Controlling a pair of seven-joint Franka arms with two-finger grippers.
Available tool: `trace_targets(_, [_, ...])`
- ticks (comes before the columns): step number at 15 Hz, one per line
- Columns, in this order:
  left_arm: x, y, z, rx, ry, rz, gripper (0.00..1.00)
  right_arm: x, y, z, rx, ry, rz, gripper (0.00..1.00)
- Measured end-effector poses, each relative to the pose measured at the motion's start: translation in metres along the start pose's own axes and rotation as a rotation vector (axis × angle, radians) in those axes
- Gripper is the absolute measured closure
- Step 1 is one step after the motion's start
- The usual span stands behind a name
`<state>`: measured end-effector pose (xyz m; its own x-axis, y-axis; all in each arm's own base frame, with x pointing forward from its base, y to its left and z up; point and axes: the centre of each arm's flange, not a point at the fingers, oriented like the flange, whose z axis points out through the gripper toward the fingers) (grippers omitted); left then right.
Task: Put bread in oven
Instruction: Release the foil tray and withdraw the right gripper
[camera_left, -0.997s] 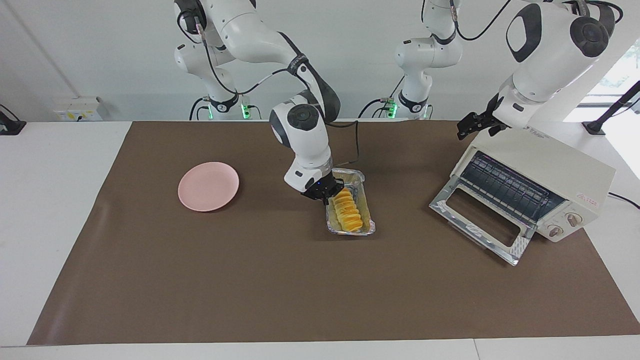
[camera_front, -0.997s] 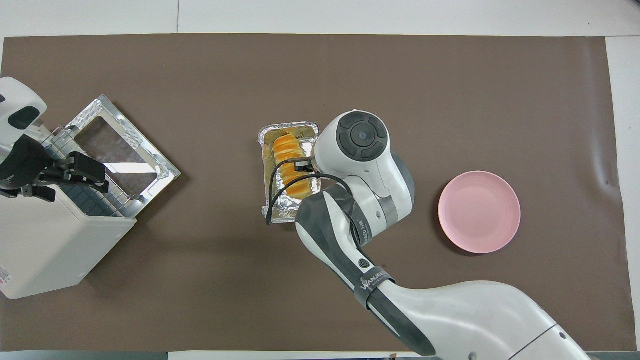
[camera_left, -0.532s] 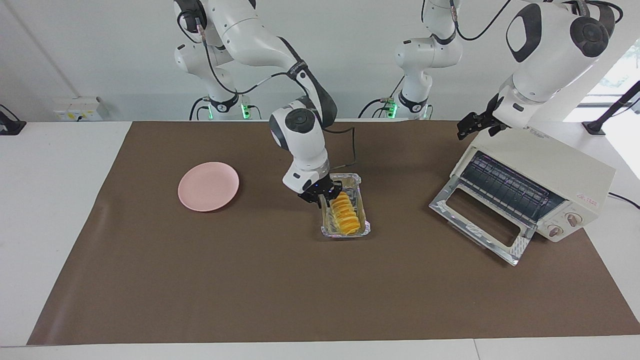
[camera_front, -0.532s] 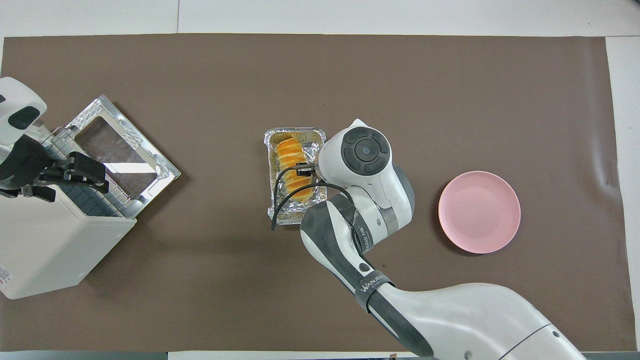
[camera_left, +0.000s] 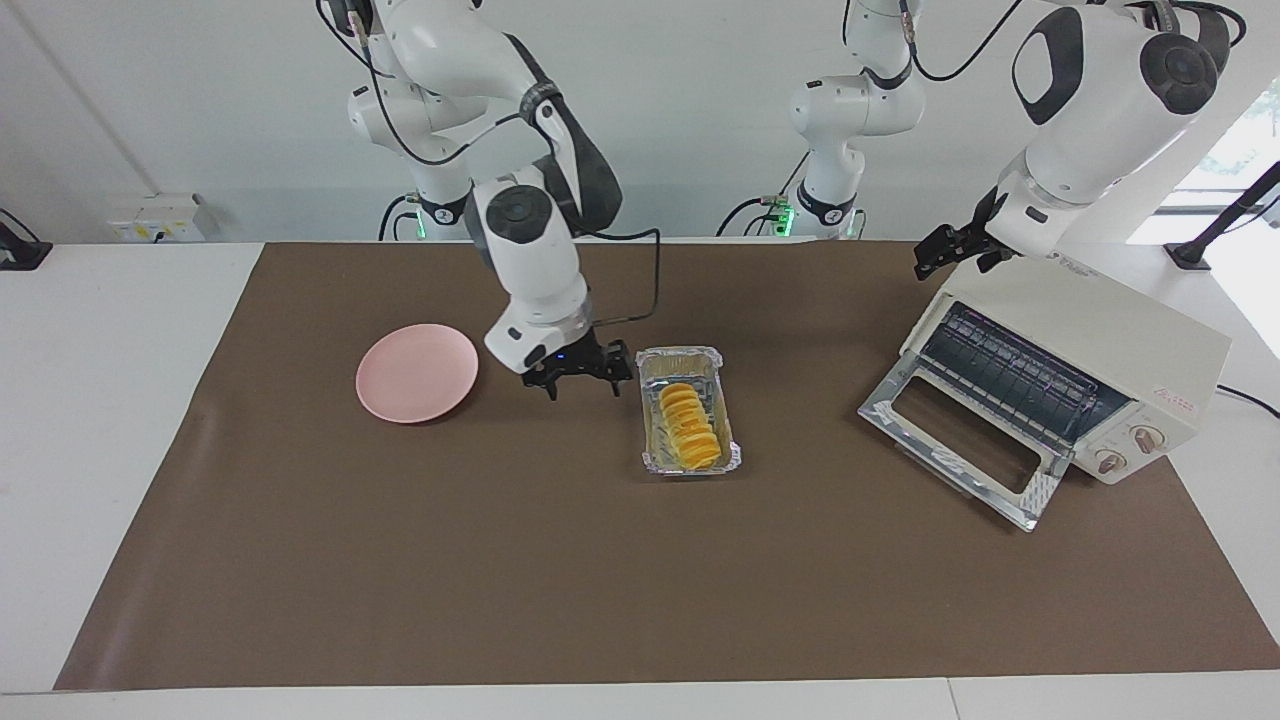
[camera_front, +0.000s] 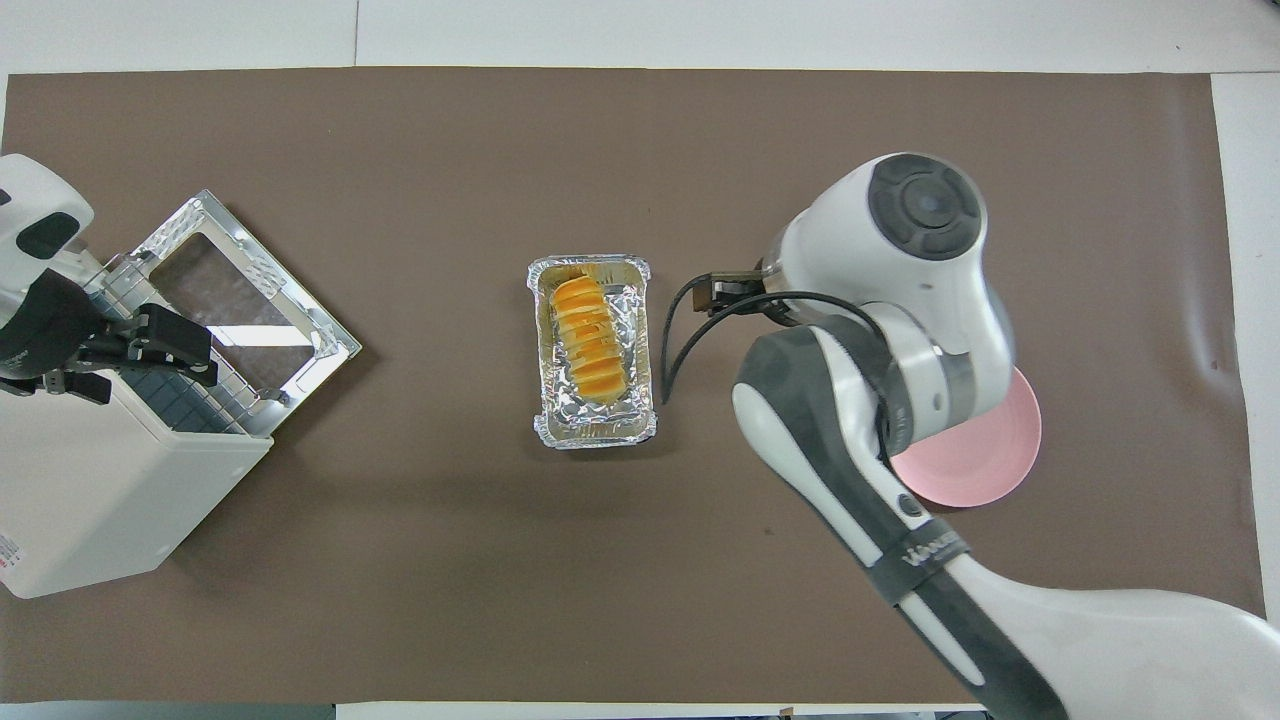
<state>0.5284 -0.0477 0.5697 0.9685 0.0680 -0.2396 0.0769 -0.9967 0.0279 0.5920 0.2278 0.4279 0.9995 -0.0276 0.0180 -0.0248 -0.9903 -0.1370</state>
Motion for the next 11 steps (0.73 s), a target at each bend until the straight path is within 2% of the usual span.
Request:
trace_targets(6, [0.0,0.0,0.0,0.0,0.0,0.0,0.0,0.019,0.167,-0.074,-0.009,-0.003,-0.125,0.0])
trace_targets(9, [0.0,0.0,0.0,0.0,0.0,0.0,0.0,0.003,0.219,-0.108,-0.01,-0.036,-0.164,0.0])
trace_targets(11, [0.0,0.0,0.0,0.0,0.0,0.0,0.0,-0.017,0.231,-0.138,-0.06,-0.064,-0.19,0.0])
